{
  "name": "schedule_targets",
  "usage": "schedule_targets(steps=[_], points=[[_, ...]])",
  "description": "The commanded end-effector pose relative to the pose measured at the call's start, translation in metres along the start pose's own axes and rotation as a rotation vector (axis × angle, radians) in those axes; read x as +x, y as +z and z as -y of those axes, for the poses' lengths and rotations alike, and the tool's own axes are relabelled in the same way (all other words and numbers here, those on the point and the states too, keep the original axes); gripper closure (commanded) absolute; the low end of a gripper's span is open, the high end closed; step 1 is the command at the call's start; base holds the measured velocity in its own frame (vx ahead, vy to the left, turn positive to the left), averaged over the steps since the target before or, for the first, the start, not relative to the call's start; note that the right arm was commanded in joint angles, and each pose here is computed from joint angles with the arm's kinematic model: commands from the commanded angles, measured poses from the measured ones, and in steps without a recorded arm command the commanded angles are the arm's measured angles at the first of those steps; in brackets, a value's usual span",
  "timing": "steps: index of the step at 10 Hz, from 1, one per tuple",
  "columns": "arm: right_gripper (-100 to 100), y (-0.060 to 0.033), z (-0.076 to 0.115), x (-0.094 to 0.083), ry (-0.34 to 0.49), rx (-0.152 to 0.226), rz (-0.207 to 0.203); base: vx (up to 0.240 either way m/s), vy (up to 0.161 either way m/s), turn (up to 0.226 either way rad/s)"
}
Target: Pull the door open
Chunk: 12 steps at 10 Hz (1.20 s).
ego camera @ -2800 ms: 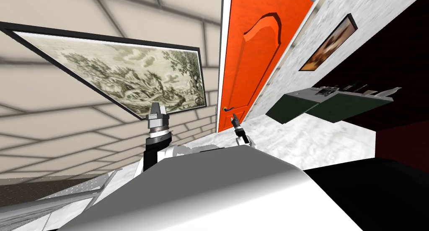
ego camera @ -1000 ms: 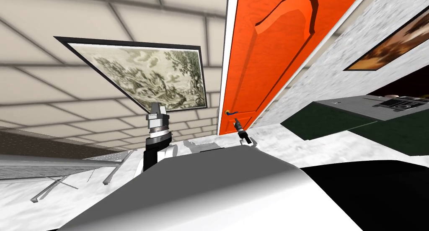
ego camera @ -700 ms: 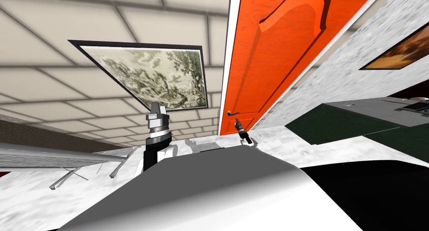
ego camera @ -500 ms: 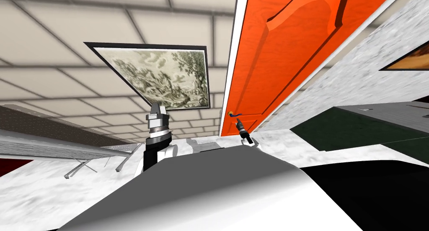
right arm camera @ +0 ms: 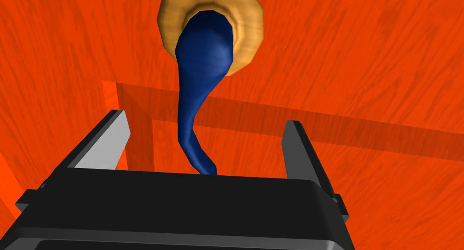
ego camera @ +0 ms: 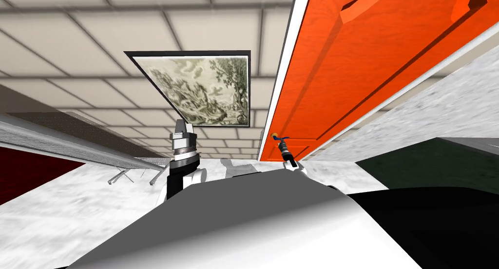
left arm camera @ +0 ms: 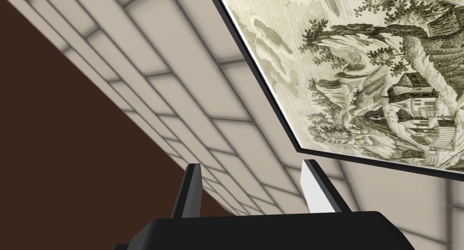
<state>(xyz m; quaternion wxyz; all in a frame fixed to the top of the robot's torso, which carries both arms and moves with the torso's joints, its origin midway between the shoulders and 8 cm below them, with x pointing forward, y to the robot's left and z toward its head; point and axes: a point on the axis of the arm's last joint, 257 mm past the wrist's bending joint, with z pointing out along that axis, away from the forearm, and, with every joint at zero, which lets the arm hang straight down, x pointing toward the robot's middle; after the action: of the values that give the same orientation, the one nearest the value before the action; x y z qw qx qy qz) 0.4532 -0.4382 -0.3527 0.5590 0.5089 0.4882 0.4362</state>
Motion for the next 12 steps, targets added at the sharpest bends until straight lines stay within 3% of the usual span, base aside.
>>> schedule_targets(steps=[1, 2, 5, 7, 8, 12], points=[[-100, -0.0008, 0.003, -0.014, 0.0, 0.003, 0.036, 0.068, -0.026, 0.173], [-100, -0.0023, 0.005, -0.029, 0.002, 0.007, 0.072, 0.085, -0.035, 0.294], [-100, -0.0043, 0.007, -0.045, 0.004, 0.011, 0.109, 0.041, -0.034, 0.163], [-100, -0.0039, 0.006, -0.043, 0.004, 0.011, 0.105, 0.019, -0.016, 0.05], [100, -0.0039, 0.006, -0.043, 0.004, 0.011, 0.105, 0.0, 0.0, 0.0], [100, -0.0039, 0.006, -0.043, 0.004, 0.011, 0.105, -0.002, 0.001, -0.003]])
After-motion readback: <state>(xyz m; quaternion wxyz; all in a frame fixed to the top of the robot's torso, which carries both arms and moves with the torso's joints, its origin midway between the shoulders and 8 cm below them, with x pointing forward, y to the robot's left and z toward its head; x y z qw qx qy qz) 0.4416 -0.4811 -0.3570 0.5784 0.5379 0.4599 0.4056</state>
